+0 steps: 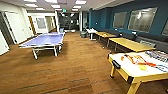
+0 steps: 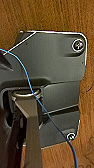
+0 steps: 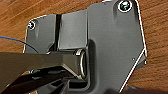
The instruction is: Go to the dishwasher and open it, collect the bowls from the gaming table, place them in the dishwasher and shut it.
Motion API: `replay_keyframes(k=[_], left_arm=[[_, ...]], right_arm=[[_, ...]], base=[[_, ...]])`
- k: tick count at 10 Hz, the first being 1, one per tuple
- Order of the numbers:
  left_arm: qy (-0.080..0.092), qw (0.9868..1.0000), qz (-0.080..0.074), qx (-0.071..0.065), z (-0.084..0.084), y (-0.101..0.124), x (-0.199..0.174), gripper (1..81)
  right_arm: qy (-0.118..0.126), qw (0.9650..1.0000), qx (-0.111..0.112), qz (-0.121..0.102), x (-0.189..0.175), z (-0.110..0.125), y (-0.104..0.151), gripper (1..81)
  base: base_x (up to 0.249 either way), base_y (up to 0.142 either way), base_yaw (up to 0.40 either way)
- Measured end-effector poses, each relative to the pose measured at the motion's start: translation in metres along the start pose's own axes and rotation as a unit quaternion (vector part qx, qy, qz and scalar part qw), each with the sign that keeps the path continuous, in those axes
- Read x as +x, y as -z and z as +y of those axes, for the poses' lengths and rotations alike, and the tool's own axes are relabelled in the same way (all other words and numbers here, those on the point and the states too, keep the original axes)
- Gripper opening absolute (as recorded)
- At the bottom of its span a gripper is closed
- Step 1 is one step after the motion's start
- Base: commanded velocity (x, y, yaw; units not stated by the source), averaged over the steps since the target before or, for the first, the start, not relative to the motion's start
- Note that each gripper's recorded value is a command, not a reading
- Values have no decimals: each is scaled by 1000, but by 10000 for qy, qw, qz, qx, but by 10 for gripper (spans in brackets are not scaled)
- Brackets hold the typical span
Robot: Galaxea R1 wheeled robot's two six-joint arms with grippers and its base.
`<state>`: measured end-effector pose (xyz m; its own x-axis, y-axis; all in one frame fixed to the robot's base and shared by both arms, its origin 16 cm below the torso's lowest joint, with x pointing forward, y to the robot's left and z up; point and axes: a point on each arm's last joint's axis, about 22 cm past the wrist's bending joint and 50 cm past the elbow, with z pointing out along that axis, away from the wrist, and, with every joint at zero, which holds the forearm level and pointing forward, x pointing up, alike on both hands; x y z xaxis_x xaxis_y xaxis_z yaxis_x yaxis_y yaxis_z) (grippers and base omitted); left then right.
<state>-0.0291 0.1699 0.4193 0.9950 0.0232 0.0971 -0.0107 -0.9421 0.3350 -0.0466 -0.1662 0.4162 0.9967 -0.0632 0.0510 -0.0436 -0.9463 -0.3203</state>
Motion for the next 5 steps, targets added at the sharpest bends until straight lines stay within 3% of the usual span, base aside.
replay_keyframes(k=[2,5], left_arm=[[-4,10000,5,-1,0,0,1,811],[-19,10000,53,-6,1,-1,10,811]], right_arm=[[-2,10000,0,1,0,0,0,811],[10,10000,3,52,9,0,0,811]], base=[[130,0,0],[0,0,0]])
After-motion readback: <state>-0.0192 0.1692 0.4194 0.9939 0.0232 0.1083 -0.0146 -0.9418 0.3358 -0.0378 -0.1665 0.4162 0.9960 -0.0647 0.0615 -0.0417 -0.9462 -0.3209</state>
